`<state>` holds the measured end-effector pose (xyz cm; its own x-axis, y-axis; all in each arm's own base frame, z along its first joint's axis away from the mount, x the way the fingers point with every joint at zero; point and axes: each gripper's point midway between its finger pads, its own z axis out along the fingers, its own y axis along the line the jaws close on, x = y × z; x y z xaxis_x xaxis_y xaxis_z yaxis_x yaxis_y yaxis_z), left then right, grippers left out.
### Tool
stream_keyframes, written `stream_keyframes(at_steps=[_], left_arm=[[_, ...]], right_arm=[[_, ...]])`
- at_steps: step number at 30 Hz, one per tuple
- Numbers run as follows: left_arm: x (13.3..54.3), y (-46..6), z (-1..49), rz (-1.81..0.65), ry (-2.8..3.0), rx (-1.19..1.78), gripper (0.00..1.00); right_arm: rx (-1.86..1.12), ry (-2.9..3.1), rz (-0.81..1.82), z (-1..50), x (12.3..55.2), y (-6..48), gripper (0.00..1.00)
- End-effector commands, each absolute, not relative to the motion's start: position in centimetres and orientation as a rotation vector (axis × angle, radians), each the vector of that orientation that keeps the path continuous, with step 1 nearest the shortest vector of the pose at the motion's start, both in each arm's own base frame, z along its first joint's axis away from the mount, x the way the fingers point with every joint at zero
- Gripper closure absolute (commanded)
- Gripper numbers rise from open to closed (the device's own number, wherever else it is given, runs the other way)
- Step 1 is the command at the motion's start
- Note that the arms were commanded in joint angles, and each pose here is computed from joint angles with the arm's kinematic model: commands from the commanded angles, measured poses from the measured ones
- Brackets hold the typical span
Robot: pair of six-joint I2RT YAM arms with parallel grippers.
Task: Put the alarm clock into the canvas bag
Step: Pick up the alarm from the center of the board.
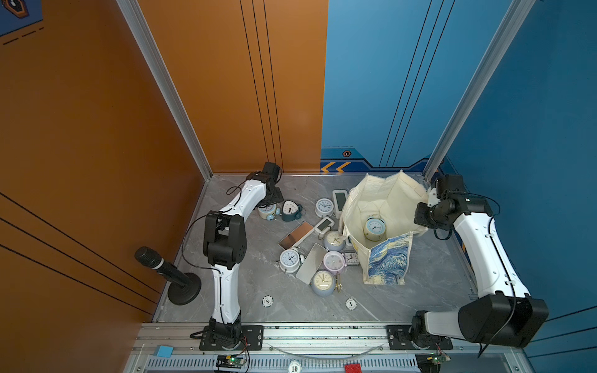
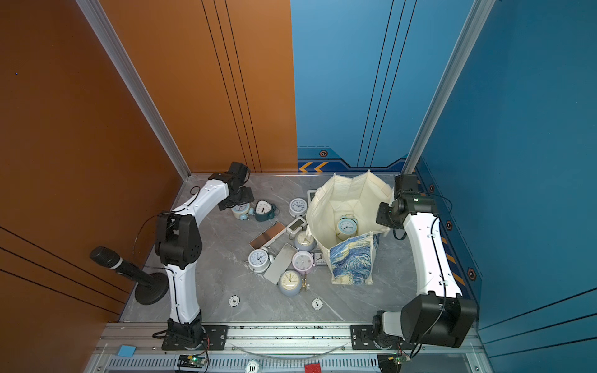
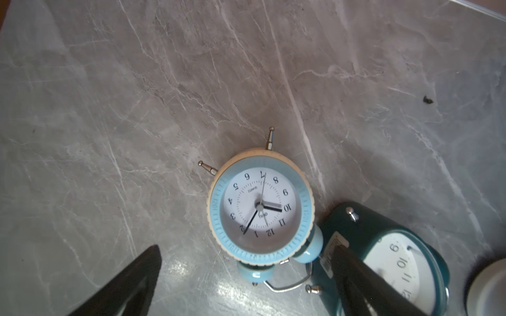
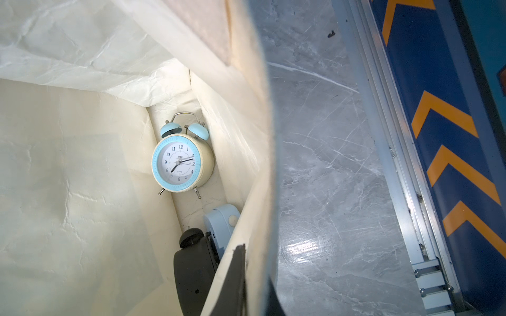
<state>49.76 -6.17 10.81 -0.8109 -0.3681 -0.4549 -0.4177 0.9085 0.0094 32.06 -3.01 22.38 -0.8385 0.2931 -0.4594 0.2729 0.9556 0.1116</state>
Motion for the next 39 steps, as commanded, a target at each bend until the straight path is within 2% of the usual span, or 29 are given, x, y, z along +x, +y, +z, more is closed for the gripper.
stream_keyframes(at_steps=[1,16,32,34,39], left_arm=[[50.6,-6.7,10.0,0.087,2.629,-0.615,0.02],[50.7,-5.9,6.1,0.051,2.703,-0.68,0.0],[50.4,-6.0,6.4,0.037,2.701,-0.64,0.13],[50.3,-5.9,6.5,0.037,2.702,-0.636,0.19],[50.2,-5.8,7.0,0.034,2.699,-0.619,0.23]], right_arm=[[0.384,2.637,0.074,22.2,31.8,-2.5,0.91],[0.383,2.639,0.084,22.1,31.9,-2.4,0.91],[0.386,2.639,0.074,22.1,31.7,-2.5,0.91],[0.385,2.637,0.074,22.1,31.6,-2.5,0.91],[0.386,2.636,0.073,22.1,31.6,-2.5,0.91]])
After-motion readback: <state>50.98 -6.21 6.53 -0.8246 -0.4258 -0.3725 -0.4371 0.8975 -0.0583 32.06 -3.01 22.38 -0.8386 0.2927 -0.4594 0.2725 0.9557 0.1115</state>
